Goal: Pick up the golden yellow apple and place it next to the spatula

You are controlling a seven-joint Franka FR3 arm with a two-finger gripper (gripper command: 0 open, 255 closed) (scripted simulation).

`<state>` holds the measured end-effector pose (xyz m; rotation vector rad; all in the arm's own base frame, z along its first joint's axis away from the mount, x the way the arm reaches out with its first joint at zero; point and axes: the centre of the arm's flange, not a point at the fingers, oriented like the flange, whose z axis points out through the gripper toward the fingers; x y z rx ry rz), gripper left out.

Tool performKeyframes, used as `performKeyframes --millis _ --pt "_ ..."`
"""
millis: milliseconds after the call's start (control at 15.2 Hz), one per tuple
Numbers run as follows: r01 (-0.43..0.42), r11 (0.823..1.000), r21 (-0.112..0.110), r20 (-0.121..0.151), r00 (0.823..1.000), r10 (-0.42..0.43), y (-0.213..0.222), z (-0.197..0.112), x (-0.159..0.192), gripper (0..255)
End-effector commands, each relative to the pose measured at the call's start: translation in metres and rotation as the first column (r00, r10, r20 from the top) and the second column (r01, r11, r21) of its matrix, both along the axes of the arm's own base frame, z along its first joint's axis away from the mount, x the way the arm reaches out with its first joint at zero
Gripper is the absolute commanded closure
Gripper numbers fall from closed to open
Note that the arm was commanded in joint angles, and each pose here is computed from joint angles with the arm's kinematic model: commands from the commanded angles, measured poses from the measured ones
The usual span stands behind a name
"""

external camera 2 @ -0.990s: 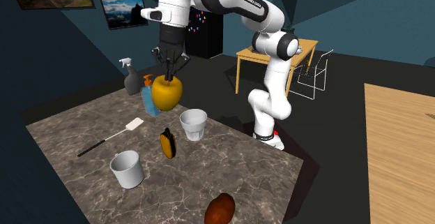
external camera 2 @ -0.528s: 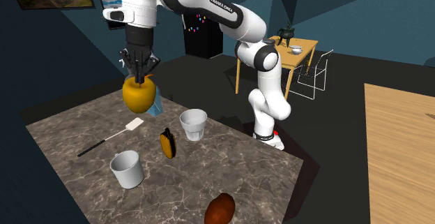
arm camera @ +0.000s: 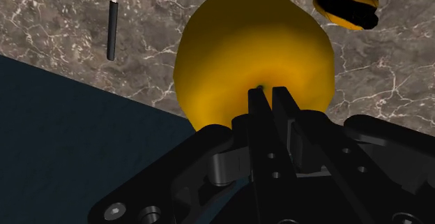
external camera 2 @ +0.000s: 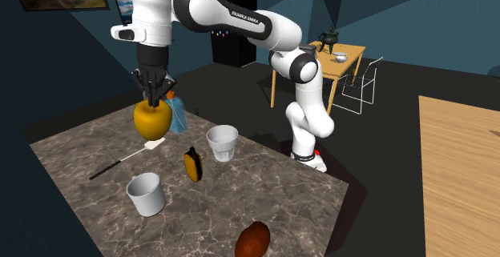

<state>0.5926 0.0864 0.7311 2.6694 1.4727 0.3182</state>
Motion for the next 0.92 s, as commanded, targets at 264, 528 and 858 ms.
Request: performKeyframes --millis 264,528,858 --pt "0.0 1.0 0.0 0.001 1.0 0.0 0.001 -0.032 0.0 255" --pt "0.0 1.0 0.0 0.001 1.0 0.0 0.001 -0.053 0.0 255" --pt "0.0 1.0 0.0 0.001 1.0 0.0 0.001 -0.079 0.0 255"
